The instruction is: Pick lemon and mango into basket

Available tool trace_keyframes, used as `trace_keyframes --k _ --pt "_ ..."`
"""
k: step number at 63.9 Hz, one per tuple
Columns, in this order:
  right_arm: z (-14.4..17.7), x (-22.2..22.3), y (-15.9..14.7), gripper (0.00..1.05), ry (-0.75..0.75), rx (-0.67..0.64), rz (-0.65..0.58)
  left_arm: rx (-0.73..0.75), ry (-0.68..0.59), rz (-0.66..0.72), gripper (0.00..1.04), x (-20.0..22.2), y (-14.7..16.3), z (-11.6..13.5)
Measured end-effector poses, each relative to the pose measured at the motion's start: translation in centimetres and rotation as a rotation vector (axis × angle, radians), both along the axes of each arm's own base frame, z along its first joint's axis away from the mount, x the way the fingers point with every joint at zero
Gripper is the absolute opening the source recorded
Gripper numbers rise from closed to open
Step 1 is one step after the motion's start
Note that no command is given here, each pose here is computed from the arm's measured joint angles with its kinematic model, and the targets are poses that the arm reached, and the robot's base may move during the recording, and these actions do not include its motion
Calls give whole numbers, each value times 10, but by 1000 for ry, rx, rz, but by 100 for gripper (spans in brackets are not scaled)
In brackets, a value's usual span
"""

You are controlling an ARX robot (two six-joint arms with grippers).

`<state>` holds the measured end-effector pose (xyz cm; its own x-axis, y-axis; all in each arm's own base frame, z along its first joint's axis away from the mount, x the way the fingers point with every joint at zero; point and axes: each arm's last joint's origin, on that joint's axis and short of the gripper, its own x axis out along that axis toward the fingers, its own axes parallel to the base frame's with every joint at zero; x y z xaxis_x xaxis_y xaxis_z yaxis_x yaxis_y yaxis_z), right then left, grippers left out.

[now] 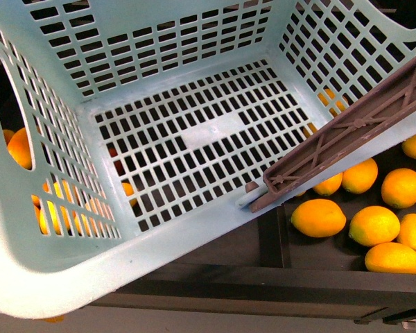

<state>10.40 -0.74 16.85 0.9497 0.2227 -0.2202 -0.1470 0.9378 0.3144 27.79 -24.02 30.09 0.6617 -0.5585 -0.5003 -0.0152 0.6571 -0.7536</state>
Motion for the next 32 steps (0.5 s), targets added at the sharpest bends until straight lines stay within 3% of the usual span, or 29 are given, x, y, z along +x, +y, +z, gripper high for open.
trace_keyframes --k 4,10,14,20,32 --pt "5 10 -12 96 86 165 3 1 -2 -5 15 -1 0 0" --pt "18 29 -32 96 104 239 -40 -4 3 -12 15 -1 -1 0" --pt "32 59 -59 96 111 218 -163 -2 0 -7 15 -1 0 0" --pt "33 95 -86 96 150 179 -244 3 -5 2 15 0 0 1" --pt "-3 174 -120 96 297 91 -309 -1 -2 -4 15 0 0 1"
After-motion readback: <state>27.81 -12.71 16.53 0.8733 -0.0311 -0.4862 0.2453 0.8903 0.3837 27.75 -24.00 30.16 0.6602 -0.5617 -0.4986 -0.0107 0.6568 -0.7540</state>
